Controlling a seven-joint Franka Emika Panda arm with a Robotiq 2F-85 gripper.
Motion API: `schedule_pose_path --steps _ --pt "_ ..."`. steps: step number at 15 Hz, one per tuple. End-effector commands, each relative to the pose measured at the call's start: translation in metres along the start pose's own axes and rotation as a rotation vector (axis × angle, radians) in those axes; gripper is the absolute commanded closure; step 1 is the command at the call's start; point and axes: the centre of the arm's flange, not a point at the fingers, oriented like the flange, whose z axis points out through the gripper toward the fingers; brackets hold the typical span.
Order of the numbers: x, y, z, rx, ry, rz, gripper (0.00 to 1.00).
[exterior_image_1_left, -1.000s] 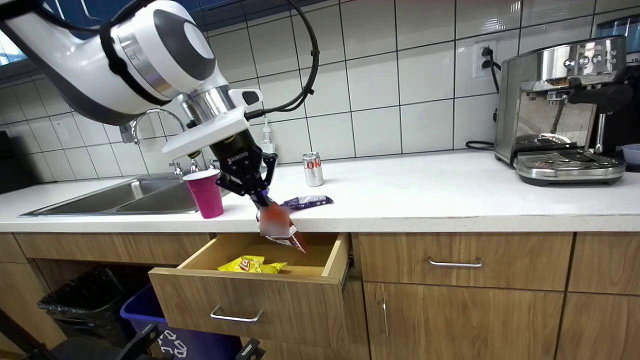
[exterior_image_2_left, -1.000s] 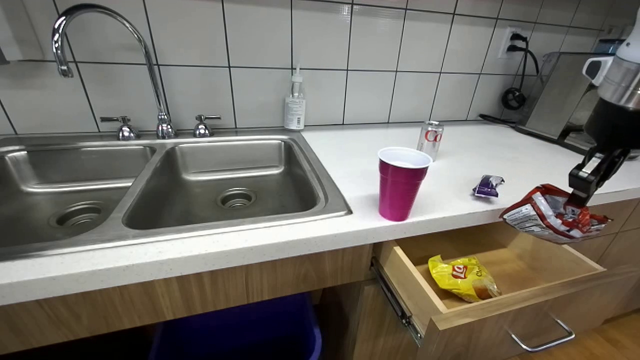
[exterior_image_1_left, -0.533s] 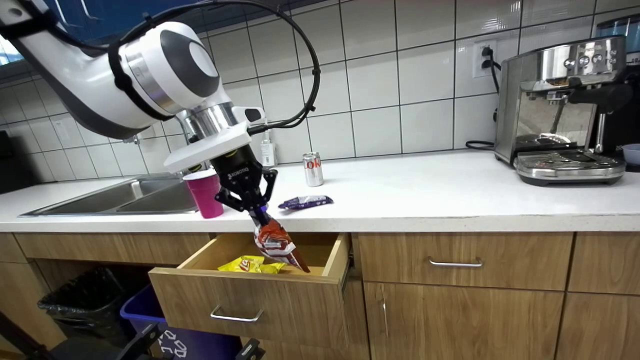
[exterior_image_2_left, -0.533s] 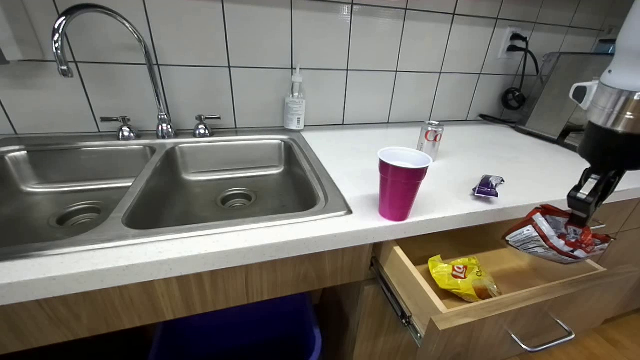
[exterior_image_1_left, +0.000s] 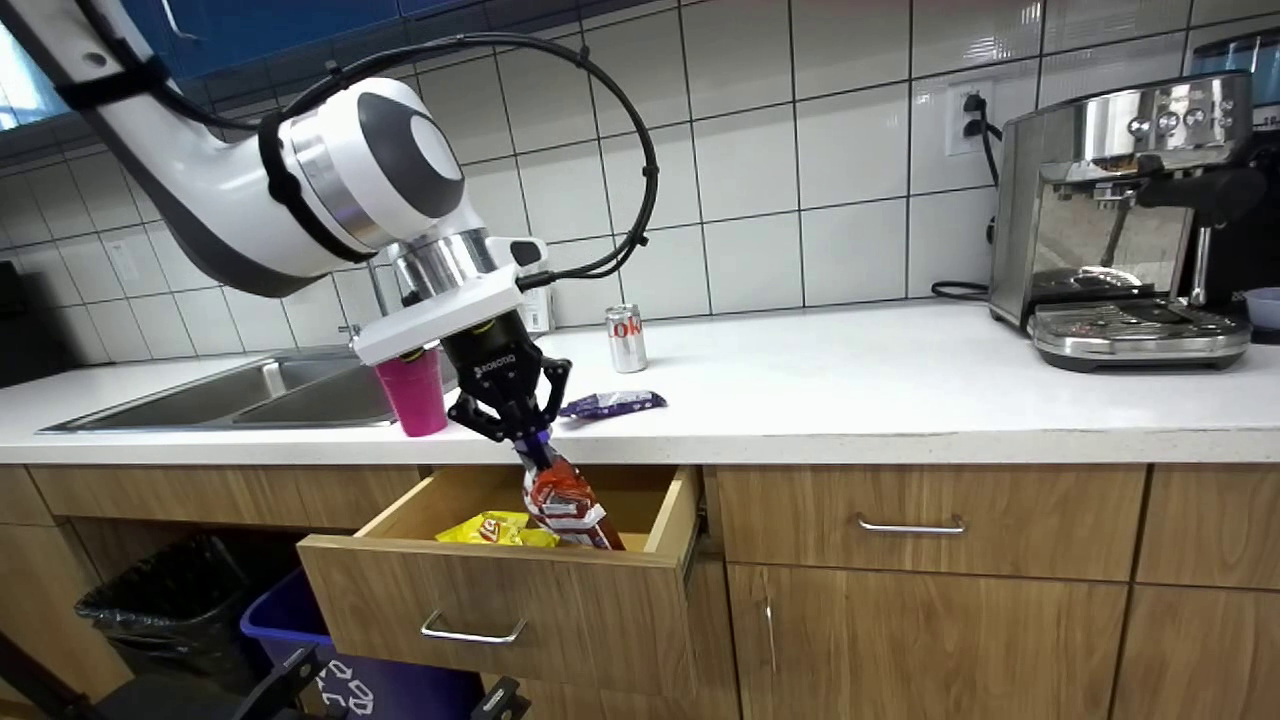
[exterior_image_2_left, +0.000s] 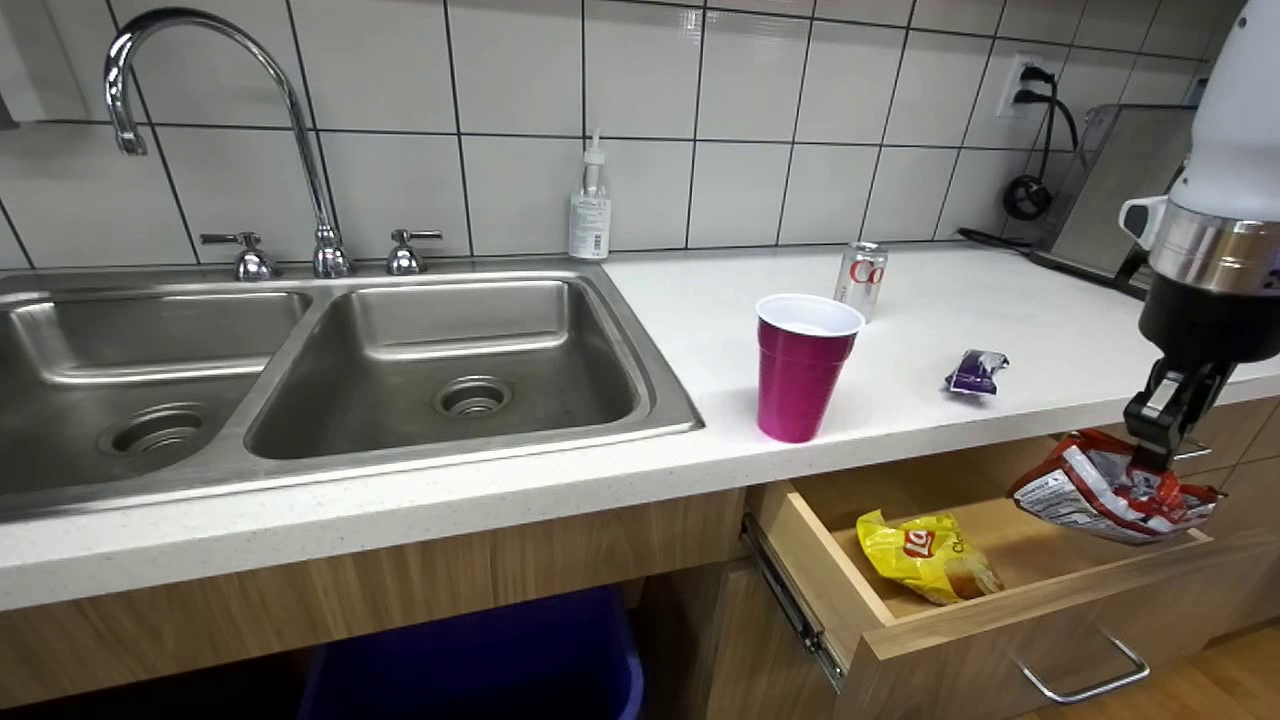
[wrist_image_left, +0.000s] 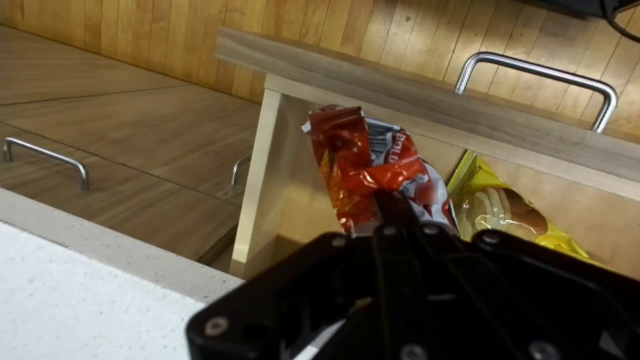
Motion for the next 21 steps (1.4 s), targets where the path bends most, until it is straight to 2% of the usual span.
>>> schedule_pose_path --steps 1,12,13,14,21 --pt "0.019 0.011 0.014 -0.029 -0.008 0.012 1.00" --pt "0.050 0.016 0.042 -0.042 -0.039 -0.011 1.00" --pt "0.051 0.016 0.042 -0.044 -0.042 -0.011 0.74" --pt "0.052 0.015 0.043 -0.046 -0.043 -0.016 0.73" --pt "0.055 0.014 0.037 -0.045 -0.034 -0.024 0.22"
